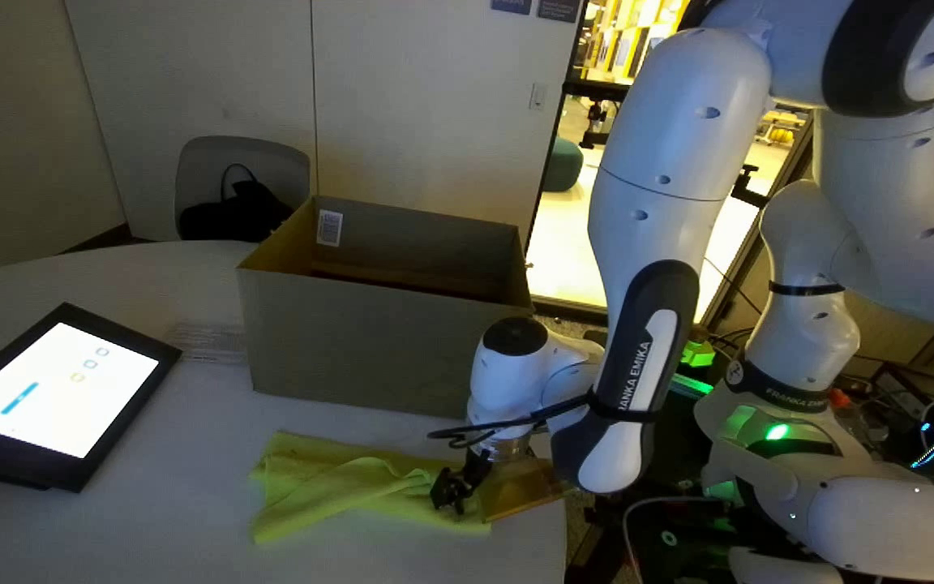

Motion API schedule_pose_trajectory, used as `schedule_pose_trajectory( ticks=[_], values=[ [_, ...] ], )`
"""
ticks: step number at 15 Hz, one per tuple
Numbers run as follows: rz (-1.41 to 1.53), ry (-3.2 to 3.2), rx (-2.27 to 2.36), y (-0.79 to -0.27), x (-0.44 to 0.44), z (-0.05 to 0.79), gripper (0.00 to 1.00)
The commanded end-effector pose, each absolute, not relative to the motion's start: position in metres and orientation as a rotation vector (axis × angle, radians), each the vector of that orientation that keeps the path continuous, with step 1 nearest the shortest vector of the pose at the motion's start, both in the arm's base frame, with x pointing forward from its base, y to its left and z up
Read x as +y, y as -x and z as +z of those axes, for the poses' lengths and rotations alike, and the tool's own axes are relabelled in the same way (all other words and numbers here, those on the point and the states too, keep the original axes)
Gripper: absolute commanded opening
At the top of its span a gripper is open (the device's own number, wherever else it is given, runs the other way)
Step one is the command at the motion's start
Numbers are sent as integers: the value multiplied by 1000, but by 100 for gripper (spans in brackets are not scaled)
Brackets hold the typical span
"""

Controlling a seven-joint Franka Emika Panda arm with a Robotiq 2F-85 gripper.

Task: Put the marker on the green towel, then wrap the marker and put it in the box

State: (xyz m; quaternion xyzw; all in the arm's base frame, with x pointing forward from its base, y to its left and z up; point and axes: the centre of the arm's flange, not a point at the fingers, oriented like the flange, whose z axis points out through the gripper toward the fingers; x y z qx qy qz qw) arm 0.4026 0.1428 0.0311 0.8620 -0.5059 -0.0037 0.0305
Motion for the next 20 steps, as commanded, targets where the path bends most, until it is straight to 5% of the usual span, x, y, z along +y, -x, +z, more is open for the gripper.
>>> schedule_pose_trajectory(
  ticks=[1,2,3,5,12,15,20],
  values=[
    [-3,-2624,-1631,-395,143,21,100],
    [-4,-2622,-1639,-395,143,22,100],
    [-3,-2621,-1643,-396,143,22,75],
    [-5,-2610,-1647,-398,142,23,66],
    [27,-2641,-1651,-406,148,30,8],
    [124,-2681,-1650,-418,151,49,0],
    [394,-2750,-1599,-455,162,94,4]
  ],
)
